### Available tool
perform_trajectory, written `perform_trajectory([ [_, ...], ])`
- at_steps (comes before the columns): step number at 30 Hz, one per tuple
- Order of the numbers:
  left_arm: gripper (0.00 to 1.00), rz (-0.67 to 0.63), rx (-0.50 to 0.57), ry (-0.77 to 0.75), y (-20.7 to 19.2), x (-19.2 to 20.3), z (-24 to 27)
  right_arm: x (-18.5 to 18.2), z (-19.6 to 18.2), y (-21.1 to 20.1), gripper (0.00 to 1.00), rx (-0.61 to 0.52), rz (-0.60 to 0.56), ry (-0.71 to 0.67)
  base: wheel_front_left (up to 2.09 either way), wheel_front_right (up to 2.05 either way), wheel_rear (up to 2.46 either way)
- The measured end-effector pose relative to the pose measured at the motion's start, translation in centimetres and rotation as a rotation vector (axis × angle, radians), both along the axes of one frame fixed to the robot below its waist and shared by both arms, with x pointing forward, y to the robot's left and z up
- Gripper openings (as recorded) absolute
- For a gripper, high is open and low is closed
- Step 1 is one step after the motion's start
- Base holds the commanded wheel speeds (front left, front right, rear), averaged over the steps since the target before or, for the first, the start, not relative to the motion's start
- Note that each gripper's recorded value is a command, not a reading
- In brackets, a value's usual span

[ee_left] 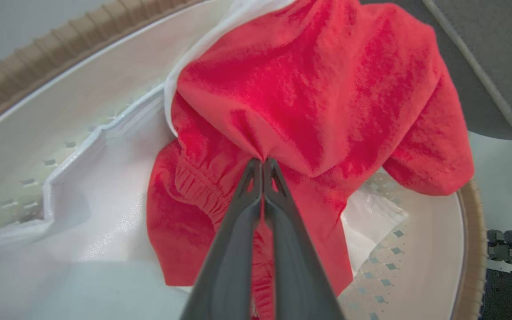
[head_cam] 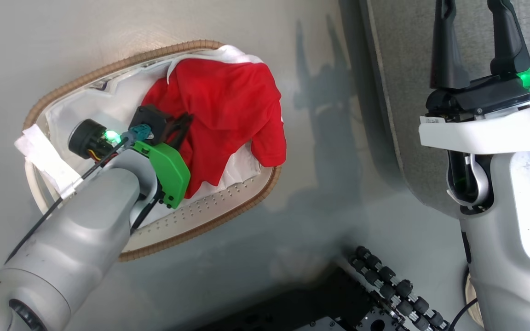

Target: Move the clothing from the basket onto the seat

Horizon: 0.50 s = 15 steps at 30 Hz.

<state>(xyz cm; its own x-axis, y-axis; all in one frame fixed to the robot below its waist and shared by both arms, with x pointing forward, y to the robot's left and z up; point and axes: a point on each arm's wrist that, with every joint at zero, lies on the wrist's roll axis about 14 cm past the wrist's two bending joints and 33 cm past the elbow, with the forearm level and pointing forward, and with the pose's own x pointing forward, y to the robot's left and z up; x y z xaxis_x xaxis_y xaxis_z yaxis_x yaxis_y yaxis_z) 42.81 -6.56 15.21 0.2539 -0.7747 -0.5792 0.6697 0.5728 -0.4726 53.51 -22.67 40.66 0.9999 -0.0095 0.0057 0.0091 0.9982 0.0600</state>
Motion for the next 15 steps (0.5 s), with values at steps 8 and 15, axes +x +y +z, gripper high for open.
perform_trajectory([
  [8, 0.0, 0.045, -0.083, -0.052, -1.0, 1.0, 4.9, -0.4, 2.5, 0.1, 1.0, 0.008, -0.004, -0.036, 0.0, 0.0, 0.0],
  [15, 0.0, 0.129, -0.126, -0.118, 0.1, 0.9, 9.7, -1.5, 4.5, 1.0, 1.0, 0.015, 0.012, -0.052, 0.0, 0.0, 0.0],
])
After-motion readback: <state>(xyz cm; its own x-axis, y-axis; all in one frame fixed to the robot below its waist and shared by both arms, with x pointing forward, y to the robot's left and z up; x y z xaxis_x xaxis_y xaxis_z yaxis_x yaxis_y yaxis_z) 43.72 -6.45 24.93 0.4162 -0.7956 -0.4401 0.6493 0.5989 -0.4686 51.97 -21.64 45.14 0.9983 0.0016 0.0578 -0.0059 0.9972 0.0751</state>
